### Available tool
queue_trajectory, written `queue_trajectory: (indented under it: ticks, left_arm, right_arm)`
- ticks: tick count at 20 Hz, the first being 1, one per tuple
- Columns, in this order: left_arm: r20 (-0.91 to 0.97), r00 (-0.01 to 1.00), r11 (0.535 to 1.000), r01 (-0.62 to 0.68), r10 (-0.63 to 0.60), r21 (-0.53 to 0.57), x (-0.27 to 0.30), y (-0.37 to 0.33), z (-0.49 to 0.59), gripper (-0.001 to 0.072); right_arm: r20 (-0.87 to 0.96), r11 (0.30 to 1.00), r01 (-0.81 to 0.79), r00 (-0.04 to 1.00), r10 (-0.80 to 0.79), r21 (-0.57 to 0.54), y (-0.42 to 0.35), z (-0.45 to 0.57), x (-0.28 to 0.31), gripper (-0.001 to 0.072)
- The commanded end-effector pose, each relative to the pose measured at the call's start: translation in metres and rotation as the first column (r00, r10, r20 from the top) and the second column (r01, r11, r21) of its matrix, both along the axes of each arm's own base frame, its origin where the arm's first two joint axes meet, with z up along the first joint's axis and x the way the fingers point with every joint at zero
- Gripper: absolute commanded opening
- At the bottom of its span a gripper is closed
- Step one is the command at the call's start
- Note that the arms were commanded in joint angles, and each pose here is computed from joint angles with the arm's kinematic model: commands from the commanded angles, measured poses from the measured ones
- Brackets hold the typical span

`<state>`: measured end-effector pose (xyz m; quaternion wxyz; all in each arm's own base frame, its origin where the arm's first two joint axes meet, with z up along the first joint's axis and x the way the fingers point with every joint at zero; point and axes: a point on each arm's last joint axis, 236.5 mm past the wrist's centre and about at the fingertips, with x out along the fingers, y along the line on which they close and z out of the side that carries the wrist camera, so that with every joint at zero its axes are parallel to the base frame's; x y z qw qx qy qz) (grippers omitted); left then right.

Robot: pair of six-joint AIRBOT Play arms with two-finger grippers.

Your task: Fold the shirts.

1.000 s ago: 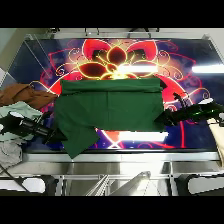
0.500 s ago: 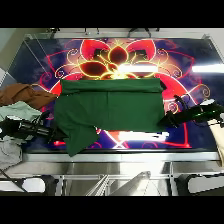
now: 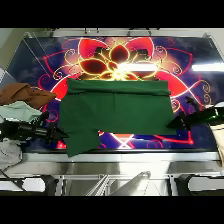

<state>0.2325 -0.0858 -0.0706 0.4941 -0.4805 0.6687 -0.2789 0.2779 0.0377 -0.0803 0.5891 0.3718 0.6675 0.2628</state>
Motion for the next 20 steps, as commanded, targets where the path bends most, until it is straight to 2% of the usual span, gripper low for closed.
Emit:
queue_trajectory:
  ticks: [1,4,6,8,12,15,20]
  left_arm:
    - [0.203,0.976,0.971,-0.032,0.081,-0.235,0.024,-0.023,0.080,0.0019]
    - [0.468,0.875,0.979,-0.025,0.119,-0.203,0.074,-0.024,0.142,0.0021]
    - [0.567,0.821,0.994,-0.009,0.067,-0.105,0.109,-0.025,0.165,0.0022]
    - [0.590,0.807,1.000,-0.003,0.014,-0.020,0.141,-0.023,0.171,0.0022]
    - [0.617,0.787,0.999,-0.033,0.026,0.001,0.217,-0.012,0.172,0.0022]
    - [0.580,0.814,1.000,-0.021,0.022,-0.008,0.255,-0.013,0.136,0.0020]
    - [0.522,0.852,1.000,-0.023,0.029,-0.017,0.297,-0.013,0.061,0.0018]
  right_arm:
    - [0.020,0.998,0.058,0.998,-0.058,0.015,-0.009,0.016,0.005,0.0024]
    - [0.117,0.977,0.148,0.979,-0.167,0.153,0.007,0.045,0.040,0.0025]
    - [0.195,0.955,0.210,0.948,-0.251,0.208,0.012,0.062,0.073,0.0025]
    - [0.273,0.951,0.254,0.916,-0.295,0.175,0.013,0.067,0.105,0.0025]
    - [0.447,0.925,0.366,0.813,-0.372,0.104,0.003,0.084,0.182,0.0025]
    - [0.536,0.893,0.446,0.740,-0.406,0.061,-0.011,0.086,0.232,0.0025]
    - [0.538,0.889,0.457,0.748,-0.390,0.009,-0.012,0.037,0.267,0.0026]
